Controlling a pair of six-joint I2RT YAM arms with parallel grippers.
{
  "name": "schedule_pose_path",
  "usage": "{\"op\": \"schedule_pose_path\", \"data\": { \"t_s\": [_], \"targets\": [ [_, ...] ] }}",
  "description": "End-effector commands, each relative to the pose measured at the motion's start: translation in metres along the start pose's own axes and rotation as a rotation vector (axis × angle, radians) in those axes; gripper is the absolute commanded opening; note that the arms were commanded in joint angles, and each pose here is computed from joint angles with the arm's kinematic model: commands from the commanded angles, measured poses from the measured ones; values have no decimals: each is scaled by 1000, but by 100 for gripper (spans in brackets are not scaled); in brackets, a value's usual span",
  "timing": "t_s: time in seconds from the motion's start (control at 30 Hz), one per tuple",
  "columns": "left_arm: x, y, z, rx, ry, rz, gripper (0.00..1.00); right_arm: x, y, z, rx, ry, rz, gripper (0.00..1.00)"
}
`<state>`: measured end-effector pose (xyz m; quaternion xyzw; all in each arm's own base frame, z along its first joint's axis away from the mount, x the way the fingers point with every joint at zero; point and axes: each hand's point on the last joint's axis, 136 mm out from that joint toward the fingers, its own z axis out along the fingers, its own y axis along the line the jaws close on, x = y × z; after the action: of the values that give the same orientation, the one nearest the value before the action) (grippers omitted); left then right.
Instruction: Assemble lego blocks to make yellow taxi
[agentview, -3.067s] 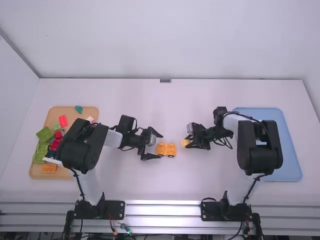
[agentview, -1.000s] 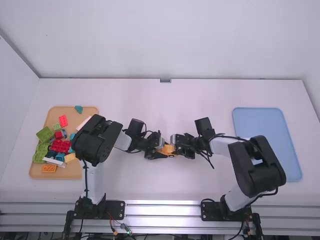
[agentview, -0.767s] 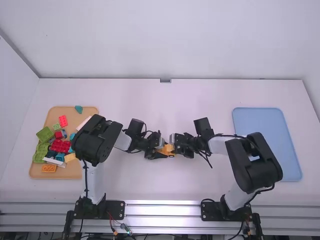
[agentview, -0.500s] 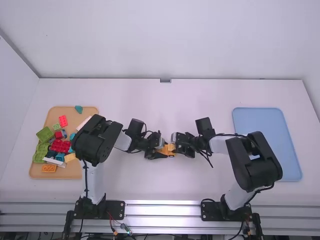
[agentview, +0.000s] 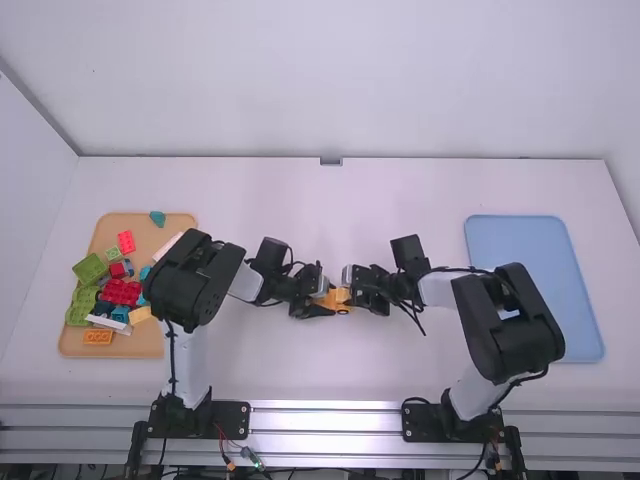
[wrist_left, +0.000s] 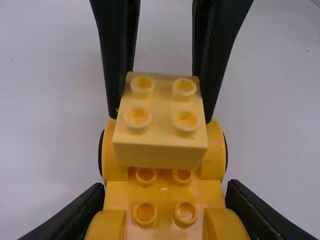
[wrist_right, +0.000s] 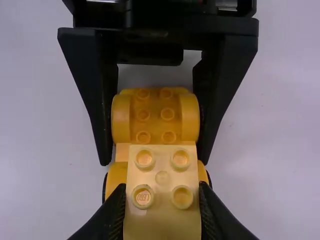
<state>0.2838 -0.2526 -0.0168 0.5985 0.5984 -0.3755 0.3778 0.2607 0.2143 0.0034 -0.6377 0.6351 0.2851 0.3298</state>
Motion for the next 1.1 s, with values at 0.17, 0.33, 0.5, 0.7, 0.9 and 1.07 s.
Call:
{"op": "schedule_pose_path", "data": {
  "t_s": [0.17, 0.33, 0.5, 0.7, 0.9, 1.07],
  "targets": [
    [14, -9, 3, 1, 47, -52, 52, 2, 3, 2, -14, -7, 32, 20],
    [14, -9, 3, 1, 48, -53, 52, 2, 4, 2, -15, -7, 33, 24],
    [14, -8, 3, 1, 47, -52, 52, 1, 5, 3, -22, -11, 33, 20],
    [14, -9, 3, 2, 48, -53, 52, -1, 11, 10, -34, 13, -1, 20],
    [14, -9, 3, 1, 48, -52, 52, 0, 7, 10, -20, 21, 19, 19],
    [14, -9, 3, 1, 48, -52, 52, 4, 6, 10, -11, 40, 18, 20]
  ]
}}
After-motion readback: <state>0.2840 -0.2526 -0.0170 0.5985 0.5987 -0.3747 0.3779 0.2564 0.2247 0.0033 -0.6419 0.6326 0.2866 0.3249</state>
